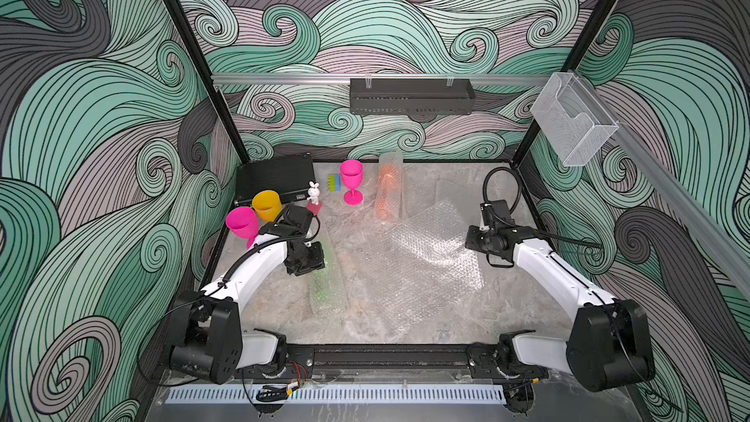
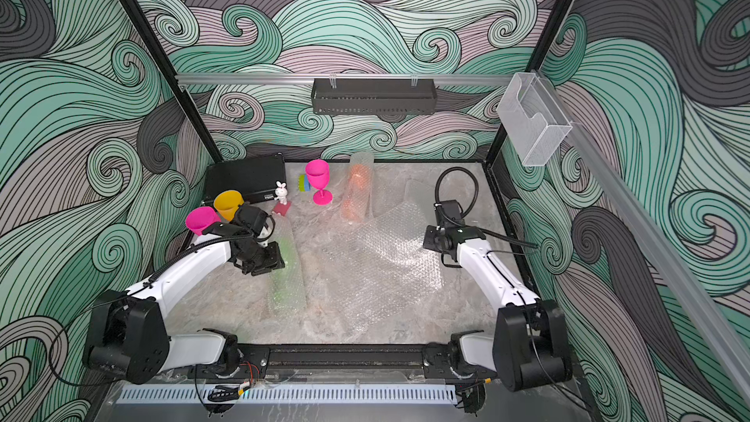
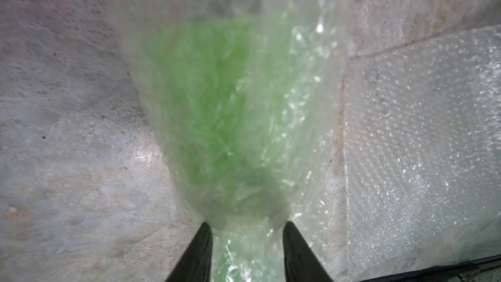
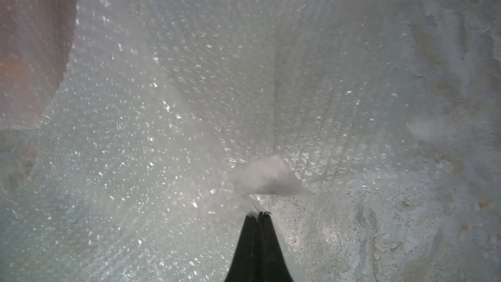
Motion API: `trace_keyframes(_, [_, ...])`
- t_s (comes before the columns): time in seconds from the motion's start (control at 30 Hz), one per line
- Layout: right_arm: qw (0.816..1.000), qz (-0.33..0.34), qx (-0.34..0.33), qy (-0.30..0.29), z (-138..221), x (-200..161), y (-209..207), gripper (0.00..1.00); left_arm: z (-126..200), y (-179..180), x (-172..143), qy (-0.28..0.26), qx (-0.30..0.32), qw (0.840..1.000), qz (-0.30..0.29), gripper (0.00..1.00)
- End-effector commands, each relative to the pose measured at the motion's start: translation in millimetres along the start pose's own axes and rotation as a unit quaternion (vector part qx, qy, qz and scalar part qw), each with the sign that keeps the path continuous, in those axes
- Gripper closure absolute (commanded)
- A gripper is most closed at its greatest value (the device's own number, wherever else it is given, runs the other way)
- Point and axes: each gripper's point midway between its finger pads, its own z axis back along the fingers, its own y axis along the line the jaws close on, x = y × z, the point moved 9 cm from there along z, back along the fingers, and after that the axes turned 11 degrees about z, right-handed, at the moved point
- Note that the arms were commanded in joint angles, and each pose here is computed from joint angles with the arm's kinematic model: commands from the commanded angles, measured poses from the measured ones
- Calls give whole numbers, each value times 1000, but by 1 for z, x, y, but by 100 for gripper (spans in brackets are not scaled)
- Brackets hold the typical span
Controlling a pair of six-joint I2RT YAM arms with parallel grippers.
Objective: Unpack wine glasses from bubble wrap
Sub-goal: Move the bubble wrap onto the bubble wrap.
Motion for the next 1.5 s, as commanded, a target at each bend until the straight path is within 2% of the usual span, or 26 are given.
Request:
trace_keyframes(0.0, [995,-65,-27,-68,16,20,-22,100,6,-5,3,-2,1,1000,-8,58])
trace_keyframes(0.17, [981,-167,-50,-88,14,22,-63,100,5,-4,2,1,1,1000,-9,58])
trace_keyframes(0.33, [957,-262,-67,-105,3,20,-102,100,5,-3,1,1,1,1000,-8,58])
trace_keyframes(0.47, [946,-304,-69,-90,-9,17,-117,100,5,-3,1,0,2,1000,-8,58])
trace_keyframes(0.57, [951,-297,-53,-65,-18,15,-116,100,5,-2,0,0,1,1000,-6,58])
trace_keyframes(0.6, [953,-295,-48,-56,-20,14,-115,93,5,-2,0,-1,1,1000,-6,58])
trace_keyframes(0.63, [954,-291,-48,-51,-21,12,-114,74,5,-2,0,-1,1,1000,-6,58])
trace_keyframes(0.7, [957,-281,-53,-47,-19,8,-113,58,5,-3,1,-1,1,1000,-7,58])
trace_keyframes(0.77, [960,-266,-66,-50,-15,5,-110,52,6,-3,2,-1,0,1000,-8,58])
trace_keyframes(0.9, [974,-199,-86,-61,-3,10,-94,50,8,-6,3,-1,-4,1000,-11,58])
trace_keyframes(0.97, [984,-151,-80,-44,-3,10,-78,49,10,-6,3,-3,-5,1000,-11,58])
trace_keyframes(1.03, [994,-91,-50,-27,-6,13,-53,47,12,-7,3,-5,-7,1000,-12,58])
trace_keyframes(1.13, [1000,-3,12,-2,-14,10,-7,47,14,-7,3,-9,-6,1000,-12,58])
trace_keyframes(1.27, [988,107,109,35,-22,-7,64,46,14,-6,2,-8,-5,1000,-11,58])
trace_keyframes(1.37, [966,182,175,57,-22,-27,115,42,12,-5,1,-7,-4,1000,-10,58])
trace_keyframes(1.47, [946,243,204,69,-19,-43,154,39,12,-4,1,-7,-5,1000,-10,58])
